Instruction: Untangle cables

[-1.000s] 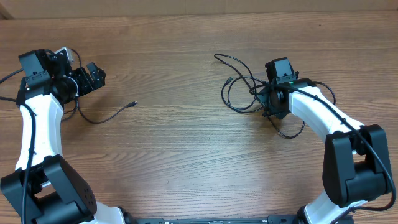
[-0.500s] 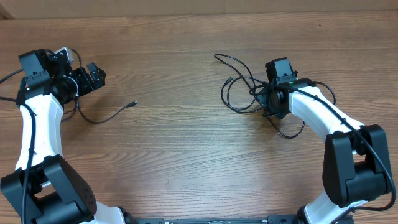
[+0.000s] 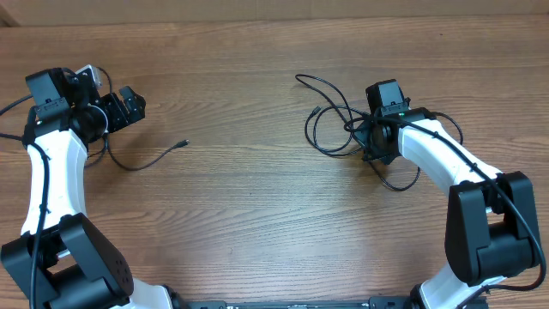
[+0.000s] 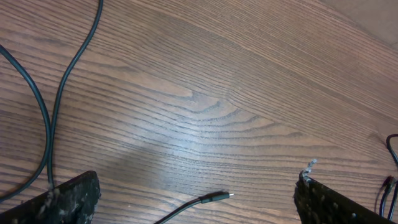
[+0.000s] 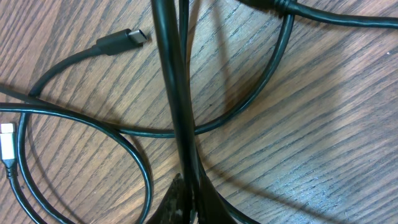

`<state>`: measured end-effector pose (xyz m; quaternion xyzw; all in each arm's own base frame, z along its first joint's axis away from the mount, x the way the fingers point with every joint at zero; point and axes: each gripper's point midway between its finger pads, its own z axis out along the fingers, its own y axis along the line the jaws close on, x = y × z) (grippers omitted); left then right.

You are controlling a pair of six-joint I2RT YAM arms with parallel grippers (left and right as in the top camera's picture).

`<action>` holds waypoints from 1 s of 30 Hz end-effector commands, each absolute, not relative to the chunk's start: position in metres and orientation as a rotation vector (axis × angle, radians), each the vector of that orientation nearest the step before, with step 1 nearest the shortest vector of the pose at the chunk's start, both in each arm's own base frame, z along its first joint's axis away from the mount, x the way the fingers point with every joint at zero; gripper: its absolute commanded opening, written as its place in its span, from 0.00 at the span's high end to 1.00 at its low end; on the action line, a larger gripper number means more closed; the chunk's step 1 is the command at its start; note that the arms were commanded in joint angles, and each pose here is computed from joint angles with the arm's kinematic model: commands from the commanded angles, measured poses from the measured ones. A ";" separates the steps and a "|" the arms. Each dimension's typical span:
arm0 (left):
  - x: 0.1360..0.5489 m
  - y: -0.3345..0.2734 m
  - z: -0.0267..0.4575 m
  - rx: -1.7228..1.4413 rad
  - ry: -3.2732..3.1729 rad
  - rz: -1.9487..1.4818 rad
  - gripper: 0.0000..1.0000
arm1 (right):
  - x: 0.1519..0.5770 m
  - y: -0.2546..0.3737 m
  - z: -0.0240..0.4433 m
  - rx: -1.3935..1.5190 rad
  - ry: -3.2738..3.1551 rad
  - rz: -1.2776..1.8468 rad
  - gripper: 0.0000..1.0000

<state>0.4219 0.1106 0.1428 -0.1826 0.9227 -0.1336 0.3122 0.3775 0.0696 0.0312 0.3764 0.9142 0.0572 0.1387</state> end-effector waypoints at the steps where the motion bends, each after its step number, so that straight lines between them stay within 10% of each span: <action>1: 0.423 0.108 0.142 -0.492 2.434 -0.373 0.01 | 0.376 0.069 0.028 1.082 2.655 0.165 0.96; 14: 0.423 0.108 0.142 -0.492 2.434 -0.373 0.00 | 0.367 0.086 0.046 0.938 2.735 0.289 0.96; 30: 0.423 0.108 0.142 -0.493 2.434 -0.373 0.01 | 0.336 0.119 0.218 0.538 2.420 0.624 0.96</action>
